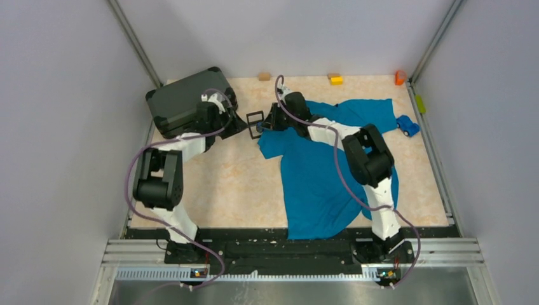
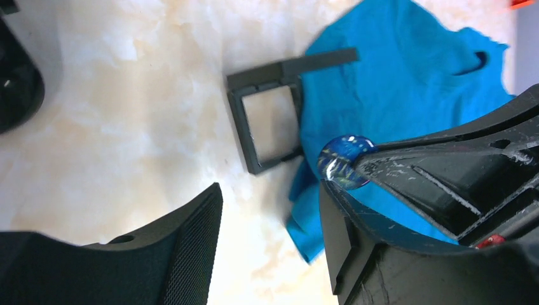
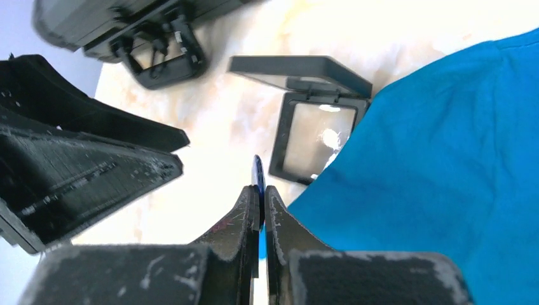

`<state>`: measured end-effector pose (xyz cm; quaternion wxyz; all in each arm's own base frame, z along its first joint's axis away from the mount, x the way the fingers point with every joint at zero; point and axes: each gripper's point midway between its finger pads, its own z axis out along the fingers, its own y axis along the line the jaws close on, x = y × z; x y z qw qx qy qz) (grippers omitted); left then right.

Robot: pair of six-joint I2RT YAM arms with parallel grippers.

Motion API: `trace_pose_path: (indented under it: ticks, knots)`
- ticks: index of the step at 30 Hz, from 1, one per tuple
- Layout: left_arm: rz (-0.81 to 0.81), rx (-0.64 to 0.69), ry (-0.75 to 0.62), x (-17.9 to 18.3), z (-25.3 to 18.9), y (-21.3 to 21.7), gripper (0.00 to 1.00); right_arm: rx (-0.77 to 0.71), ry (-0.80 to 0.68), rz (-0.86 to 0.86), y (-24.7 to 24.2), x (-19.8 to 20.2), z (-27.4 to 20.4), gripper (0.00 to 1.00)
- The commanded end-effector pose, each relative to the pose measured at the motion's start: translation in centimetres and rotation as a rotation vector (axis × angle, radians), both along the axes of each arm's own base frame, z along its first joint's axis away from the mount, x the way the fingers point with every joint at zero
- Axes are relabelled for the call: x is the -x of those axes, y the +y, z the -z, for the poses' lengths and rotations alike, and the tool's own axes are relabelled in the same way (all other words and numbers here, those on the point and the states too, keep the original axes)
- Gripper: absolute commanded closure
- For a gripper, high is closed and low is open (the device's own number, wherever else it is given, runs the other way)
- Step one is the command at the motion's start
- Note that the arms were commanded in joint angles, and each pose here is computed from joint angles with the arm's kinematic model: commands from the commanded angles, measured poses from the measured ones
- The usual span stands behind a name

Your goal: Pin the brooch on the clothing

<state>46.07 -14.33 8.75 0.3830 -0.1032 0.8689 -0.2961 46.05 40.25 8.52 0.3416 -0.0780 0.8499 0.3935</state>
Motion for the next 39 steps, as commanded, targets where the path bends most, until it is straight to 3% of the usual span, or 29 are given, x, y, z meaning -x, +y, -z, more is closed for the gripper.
trace_pose_path:
  ticks: [1,7,11,19,25,33,36,39]
  knots:
    - [-0.048,0.065,-0.149,2.2,-7.0,0.4,0.39,-0.081,-0.319,-0.05,-1.3,1.5,-11.5,1.0]
    - [0.053,0.261,-0.136,8.0,-12.1,-2.0,0.39,0.062,-0.554,-0.153,-4.0,8.1,-12.5,1.0]
    - [0.135,0.333,-0.05,11.5,-12.7,-3.4,0.38,0.157,-0.767,-0.171,-4.7,13.1,-14.1,1.0]
    - [0.25,0.472,0.142,17.6,-12.1,-5.3,0.37,0.158,-1.055,-0.244,-4.4,20.6,-17.0,1.0]
    - [0.306,0.479,0.226,20.5,-11.4,-6.6,0.37,0.209,-1.157,-0.286,-3.7,22.4,-17.1,1.0]
    - [0.307,0.527,0.252,21.5,-11.4,-7.3,0.37,0.26,-1.213,-0.319,-2.4,23.6,-16.6,1.0]
    - [0.317,0.532,0.27,22.0,-11.3,-7.6,0.42,0.282,-1.246,-0.324,-2.0,23.9,-16.4,1.0]
    - [0.32,0.547,0.29,22.5,-11.2,-7.7,0.55,0.297,-1.254,-0.341,-1.4,24.0,-15.9,1.0]
